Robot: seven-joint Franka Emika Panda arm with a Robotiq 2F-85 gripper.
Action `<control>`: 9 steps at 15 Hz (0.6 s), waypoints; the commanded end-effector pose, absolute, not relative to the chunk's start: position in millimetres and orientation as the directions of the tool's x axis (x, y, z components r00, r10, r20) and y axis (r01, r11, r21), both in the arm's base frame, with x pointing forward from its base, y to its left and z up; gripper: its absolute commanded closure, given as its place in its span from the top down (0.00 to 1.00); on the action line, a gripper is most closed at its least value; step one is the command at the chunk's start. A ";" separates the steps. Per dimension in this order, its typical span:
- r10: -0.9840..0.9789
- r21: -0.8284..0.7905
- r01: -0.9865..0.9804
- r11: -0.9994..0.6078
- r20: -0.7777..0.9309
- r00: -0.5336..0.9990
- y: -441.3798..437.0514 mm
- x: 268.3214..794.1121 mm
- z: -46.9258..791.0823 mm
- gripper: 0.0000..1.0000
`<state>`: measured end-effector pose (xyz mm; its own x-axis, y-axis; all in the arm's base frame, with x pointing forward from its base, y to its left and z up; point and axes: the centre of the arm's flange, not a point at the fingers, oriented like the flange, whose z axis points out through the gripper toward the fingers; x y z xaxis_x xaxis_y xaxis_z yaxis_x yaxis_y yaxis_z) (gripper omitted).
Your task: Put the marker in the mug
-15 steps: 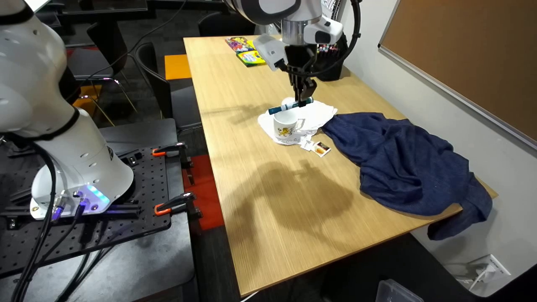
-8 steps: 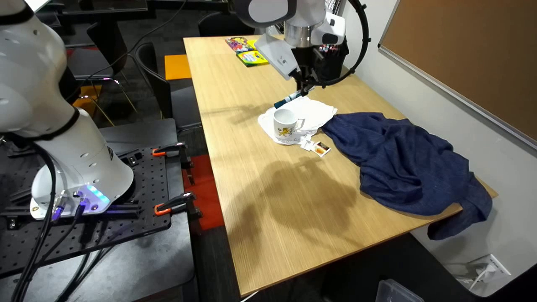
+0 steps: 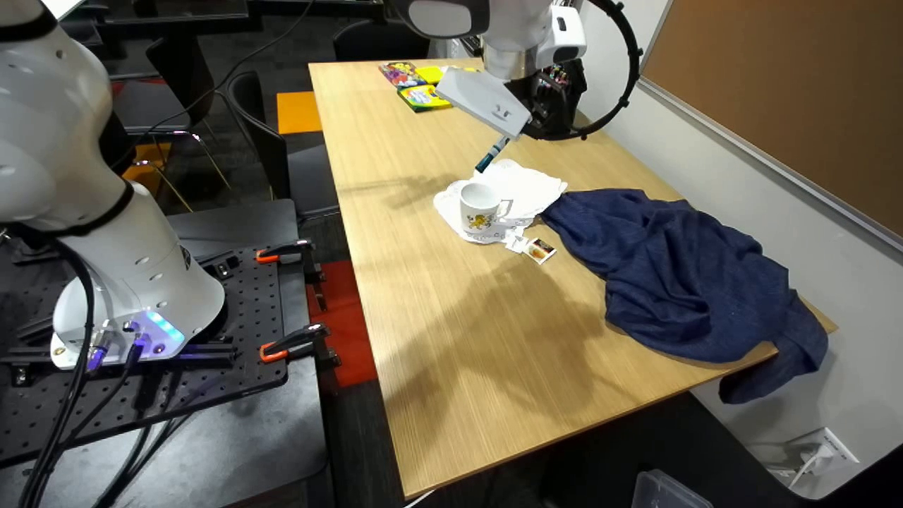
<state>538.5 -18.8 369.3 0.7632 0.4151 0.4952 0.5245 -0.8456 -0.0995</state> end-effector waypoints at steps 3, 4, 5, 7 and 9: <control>0.510 -0.101 0.720 -0.687 0.639 0.576 -29.6 543.4 360.9 0.05; 0.520 -0.100 0.753 -0.650 0.663 0.538 -29.2 544.0 361.0 0.05; 0.529 -0.101 0.784 -0.612 0.684 0.501 -29.4 544.2 360.1 0.05; 0.534 -0.107 0.840 -0.532 0.728 0.430 -32.4 543.7 355.4 0.05; 0.530 -0.123 0.890 -0.439 0.765 0.367 -37.4 542.7 347.1 0.05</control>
<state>535.5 -23.9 359.9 0.4495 0.5385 0.7127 0.8275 -0.5515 -0.1052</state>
